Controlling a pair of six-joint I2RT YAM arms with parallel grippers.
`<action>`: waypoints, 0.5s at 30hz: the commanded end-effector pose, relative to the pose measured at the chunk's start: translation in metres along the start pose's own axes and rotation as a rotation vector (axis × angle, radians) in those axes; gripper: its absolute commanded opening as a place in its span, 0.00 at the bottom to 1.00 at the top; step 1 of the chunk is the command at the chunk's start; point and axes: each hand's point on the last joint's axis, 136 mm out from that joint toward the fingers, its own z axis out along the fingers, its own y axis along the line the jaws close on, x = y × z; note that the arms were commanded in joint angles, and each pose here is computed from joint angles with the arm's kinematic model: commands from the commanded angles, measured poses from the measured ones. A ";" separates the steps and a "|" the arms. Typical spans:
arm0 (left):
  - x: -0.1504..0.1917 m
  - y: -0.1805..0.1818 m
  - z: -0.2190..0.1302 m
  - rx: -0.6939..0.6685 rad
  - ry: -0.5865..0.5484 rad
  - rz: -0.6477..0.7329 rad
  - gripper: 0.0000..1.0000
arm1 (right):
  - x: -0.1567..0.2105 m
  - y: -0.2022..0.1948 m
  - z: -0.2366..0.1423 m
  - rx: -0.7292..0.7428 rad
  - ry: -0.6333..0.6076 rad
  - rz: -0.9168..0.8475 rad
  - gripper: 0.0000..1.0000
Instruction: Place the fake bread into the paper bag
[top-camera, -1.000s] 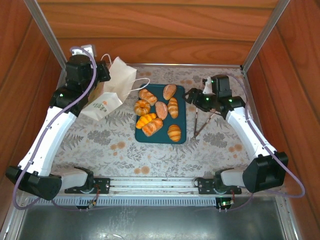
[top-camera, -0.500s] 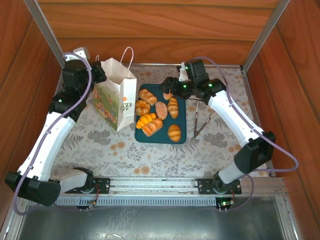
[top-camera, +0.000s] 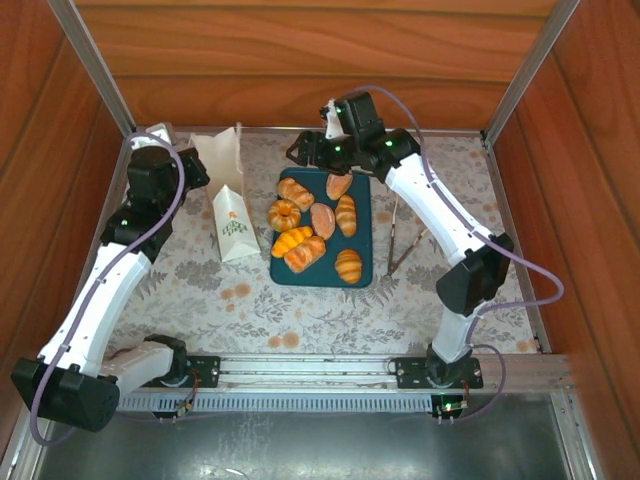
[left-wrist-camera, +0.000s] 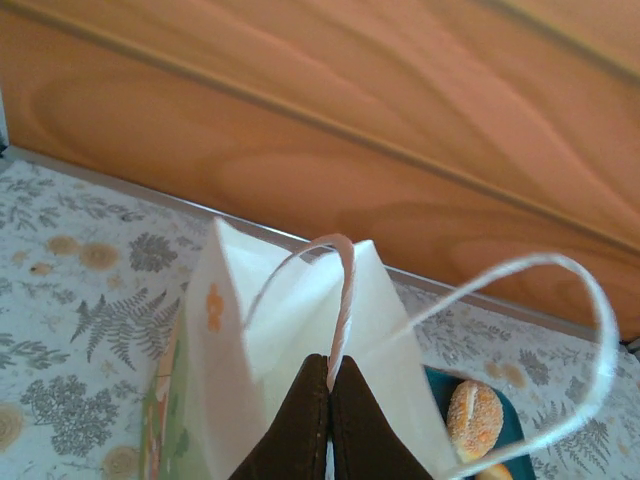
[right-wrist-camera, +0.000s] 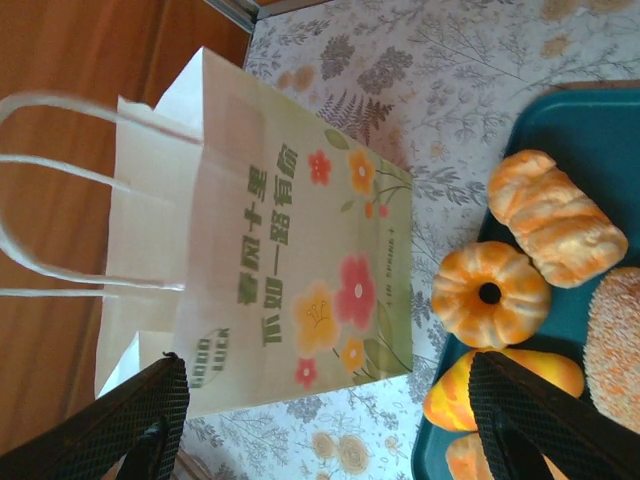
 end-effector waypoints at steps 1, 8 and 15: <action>-0.010 0.000 -0.008 0.026 -0.048 -0.031 0.00 | 0.001 0.014 0.001 0.002 0.014 -0.032 0.79; -0.008 0.009 -0.012 0.021 -0.055 -0.050 0.00 | -0.001 0.045 0.006 -0.030 0.011 -0.084 0.80; -0.007 0.010 -0.012 0.029 -0.056 -0.058 0.00 | 0.002 0.077 0.011 -0.070 -0.010 -0.135 0.80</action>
